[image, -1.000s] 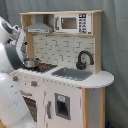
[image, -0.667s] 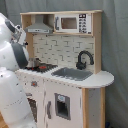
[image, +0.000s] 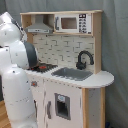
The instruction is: Play with the kitchen
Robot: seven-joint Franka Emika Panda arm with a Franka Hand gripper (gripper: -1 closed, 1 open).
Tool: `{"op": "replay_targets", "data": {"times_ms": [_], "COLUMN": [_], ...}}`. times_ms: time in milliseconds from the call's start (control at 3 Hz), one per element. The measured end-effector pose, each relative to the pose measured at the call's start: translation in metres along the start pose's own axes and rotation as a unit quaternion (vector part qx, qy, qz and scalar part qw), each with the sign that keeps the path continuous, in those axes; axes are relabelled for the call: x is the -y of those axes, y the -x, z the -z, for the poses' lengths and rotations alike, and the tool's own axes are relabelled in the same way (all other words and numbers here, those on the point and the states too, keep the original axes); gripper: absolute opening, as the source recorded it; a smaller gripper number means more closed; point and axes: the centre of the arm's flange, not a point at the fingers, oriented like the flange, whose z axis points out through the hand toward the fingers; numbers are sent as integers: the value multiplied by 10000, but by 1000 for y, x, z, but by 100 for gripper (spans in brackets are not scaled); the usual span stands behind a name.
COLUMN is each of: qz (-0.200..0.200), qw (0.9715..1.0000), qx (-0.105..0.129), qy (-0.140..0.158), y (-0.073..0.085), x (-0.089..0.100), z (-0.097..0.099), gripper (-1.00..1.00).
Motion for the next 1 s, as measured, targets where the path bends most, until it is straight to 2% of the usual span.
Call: {"op": "replay_targets", "data": {"times_ms": [333, 667, 1000], "qz": [156, 553, 1007], "qw": [9991, 9952, 9897], "qx": [66, 231, 85], "qy": [-396, -780, -1013], "y": [6, 16, 18], "x": [-7, -6, -8], "z": [-17, -52, -61], "gripper": [100, 100, 100]}}
